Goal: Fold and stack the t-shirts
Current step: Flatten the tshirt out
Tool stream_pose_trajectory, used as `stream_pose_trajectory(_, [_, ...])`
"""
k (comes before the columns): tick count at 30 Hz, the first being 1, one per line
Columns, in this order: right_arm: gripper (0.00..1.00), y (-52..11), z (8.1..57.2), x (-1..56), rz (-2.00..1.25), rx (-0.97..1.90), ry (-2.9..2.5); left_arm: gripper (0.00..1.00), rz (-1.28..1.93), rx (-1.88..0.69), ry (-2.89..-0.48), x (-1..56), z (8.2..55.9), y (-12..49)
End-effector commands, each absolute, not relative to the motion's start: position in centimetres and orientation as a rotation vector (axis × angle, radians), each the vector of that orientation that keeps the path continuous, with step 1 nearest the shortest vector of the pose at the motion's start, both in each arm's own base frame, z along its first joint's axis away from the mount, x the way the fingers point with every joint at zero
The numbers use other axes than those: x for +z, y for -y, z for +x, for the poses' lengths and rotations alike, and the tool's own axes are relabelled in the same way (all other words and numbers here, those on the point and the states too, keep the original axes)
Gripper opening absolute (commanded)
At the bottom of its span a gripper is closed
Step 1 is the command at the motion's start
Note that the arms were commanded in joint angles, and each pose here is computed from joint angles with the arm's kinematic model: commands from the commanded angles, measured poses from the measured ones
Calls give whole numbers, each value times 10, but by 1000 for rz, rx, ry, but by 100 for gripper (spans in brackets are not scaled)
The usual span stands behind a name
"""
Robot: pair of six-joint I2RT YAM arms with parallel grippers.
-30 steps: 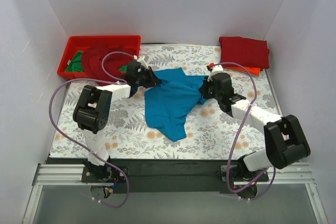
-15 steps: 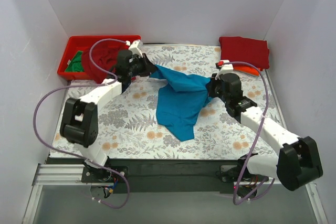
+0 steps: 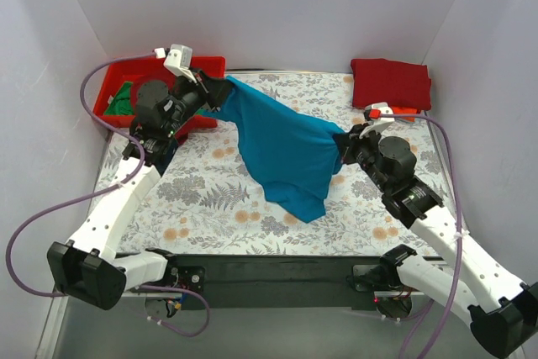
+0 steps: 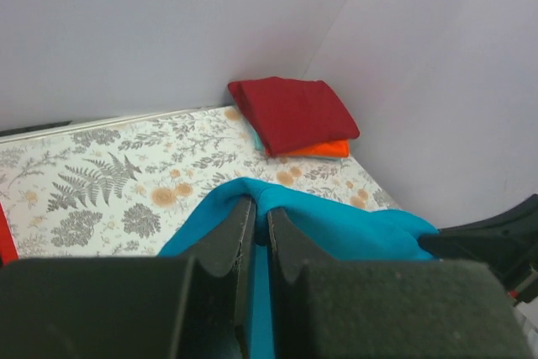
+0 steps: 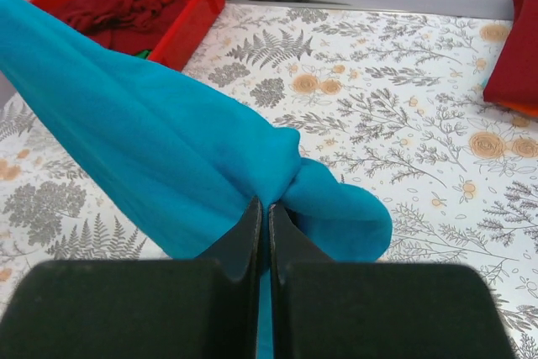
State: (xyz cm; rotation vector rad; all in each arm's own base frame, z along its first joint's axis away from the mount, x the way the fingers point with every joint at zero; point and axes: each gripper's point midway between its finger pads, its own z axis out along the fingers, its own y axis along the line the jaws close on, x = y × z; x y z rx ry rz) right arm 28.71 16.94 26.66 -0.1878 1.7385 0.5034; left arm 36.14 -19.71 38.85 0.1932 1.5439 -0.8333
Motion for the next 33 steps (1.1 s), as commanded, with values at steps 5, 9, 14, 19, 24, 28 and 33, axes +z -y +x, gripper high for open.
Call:
stream_pose_trajectory(5, [1,-157,296,295,-135,413,-1681,0,184,-754,-1529,412,395,197])
stream_pose_trajectory(9, [1,-157,321,292,-103,322,-1717,0,189,-724,-1557,416,449,210])
stream_pose_trajectory(14, [1,-167,323,309,-139,359,-1683,0,216,-749,-1556,423,452,216])
stream_pose_trajectory(19, [1,-176,308,329,-213,434,-1635,0,253,-773,-1472,459,409,208])
stream_pose_trajectory(24, [1,-186,283,353,-269,477,-1585,0,362,-841,-1352,507,339,203])
stream_pose_trajectory(28, [1,-187,266,373,-291,506,-1545,0,392,-837,-1273,539,303,194])
stream_pose_trajectory(33, [1,-189,252,399,-324,533,-1489,0,461,-856,-1159,575,262,189])
